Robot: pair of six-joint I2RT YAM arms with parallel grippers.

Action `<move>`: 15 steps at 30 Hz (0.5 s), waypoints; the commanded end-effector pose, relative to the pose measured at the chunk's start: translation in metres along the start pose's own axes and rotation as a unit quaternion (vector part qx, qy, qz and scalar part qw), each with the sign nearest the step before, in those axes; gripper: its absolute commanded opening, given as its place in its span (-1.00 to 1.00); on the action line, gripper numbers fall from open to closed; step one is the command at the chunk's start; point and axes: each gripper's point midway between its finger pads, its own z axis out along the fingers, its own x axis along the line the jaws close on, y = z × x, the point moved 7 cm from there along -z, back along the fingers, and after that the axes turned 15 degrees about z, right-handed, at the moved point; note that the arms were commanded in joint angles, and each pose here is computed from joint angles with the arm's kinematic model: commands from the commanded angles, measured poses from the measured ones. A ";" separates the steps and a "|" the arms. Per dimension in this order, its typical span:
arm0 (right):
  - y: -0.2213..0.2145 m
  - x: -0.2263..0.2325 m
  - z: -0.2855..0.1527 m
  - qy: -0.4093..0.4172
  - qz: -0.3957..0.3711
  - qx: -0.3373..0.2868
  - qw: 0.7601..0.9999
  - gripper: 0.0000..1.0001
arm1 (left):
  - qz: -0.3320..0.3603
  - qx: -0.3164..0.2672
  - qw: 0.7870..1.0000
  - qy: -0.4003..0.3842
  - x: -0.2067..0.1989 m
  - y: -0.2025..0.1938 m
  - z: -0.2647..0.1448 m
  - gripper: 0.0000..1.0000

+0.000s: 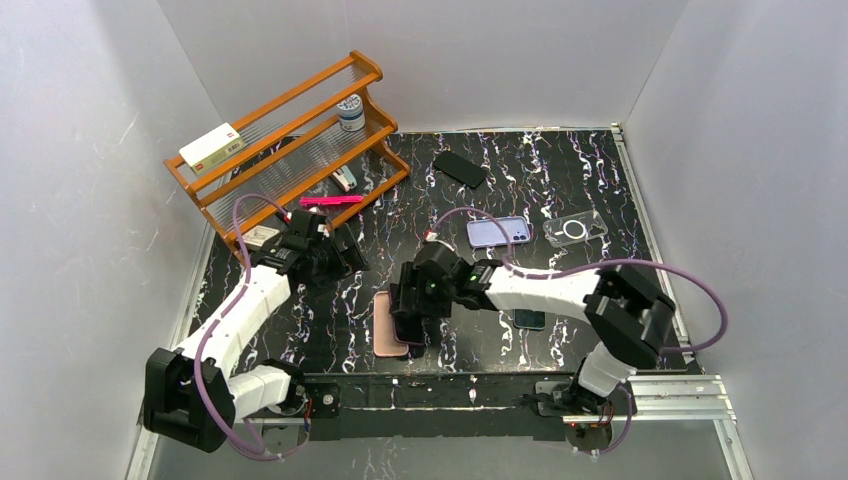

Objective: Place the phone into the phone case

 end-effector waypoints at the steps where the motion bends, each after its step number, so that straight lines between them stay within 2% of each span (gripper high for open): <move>1: -0.007 0.049 0.005 0.064 0.013 0.003 0.998 -0.07 | 0.005 0.018 1.000 -0.015 0.005 -0.011 -0.009 0.93; 10: -0.022 0.059 0.027 0.066 0.015 0.018 0.998 -0.09 | 0.008 0.030 0.999 -0.014 0.011 -0.017 -0.007 0.82; 15: -0.020 0.049 0.037 0.039 0.016 -0.003 0.999 -0.10 | 0.011 0.038 0.999 -0.017 0.011 -0.021 -0.005 0.78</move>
